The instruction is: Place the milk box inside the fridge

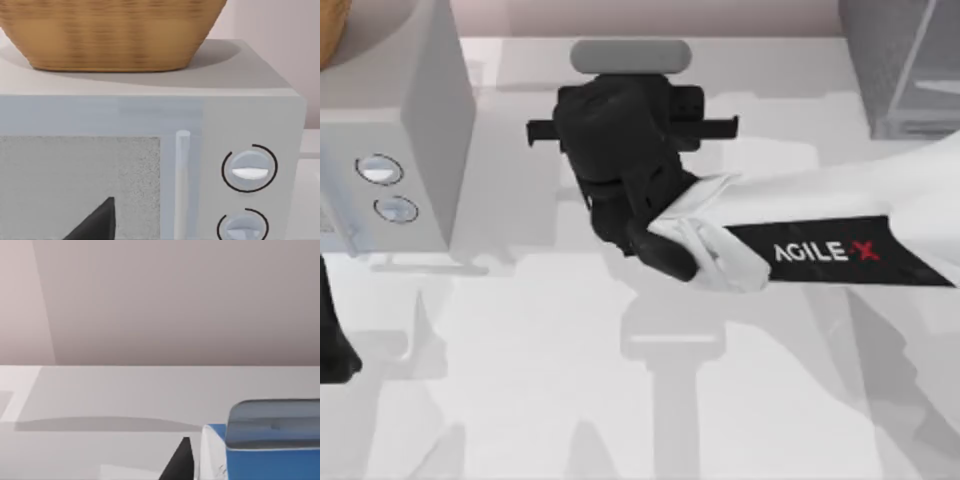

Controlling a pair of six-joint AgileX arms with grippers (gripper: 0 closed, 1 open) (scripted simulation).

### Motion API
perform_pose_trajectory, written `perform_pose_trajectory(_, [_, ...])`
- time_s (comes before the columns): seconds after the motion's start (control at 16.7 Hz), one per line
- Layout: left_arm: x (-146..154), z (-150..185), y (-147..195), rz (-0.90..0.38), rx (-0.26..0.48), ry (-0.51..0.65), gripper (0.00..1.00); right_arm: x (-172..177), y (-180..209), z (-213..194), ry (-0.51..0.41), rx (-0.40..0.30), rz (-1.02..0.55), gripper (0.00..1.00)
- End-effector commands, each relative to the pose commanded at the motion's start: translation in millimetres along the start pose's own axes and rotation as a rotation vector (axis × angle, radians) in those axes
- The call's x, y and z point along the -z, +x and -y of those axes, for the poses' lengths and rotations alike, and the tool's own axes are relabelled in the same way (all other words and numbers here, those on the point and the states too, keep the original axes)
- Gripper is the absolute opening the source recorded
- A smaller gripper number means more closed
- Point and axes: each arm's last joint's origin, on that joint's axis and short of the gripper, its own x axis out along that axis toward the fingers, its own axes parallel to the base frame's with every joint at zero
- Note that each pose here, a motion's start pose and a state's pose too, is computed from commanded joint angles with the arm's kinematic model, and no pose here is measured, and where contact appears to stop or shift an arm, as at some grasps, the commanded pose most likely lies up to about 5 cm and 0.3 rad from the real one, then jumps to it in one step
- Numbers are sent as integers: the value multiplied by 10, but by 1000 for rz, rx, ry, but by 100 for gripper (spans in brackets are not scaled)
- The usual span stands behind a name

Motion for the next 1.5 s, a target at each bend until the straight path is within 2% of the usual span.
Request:
perform_pose_trajectory(0.42, [0,0,0,0,0,0,100,-74,-22,21,4,-2,4,0])
perform_pose_trajectory(0.66, [0,0,0,0,0,0,100,-427,-116,329,29,-27,28,0])
perform_pose_trajectory(0.96, [0,0,0,0,0,0,100,-1022,-461,1225,64,-49,85,0])
perform_pose_trajectory(1.14, [0,0,0,0,0,0,100,-1185,-830,1888,70,-51,121,0])
perform_pose_trajectory(1.32, [0,0,0,0,0,0,100,-1108,-1273,2486,63,-47,153,0])
perform_pose_trajectory(1.5, [0,0,0,0,0,0,100,-813,-1693,2926,49,-39,178,0])
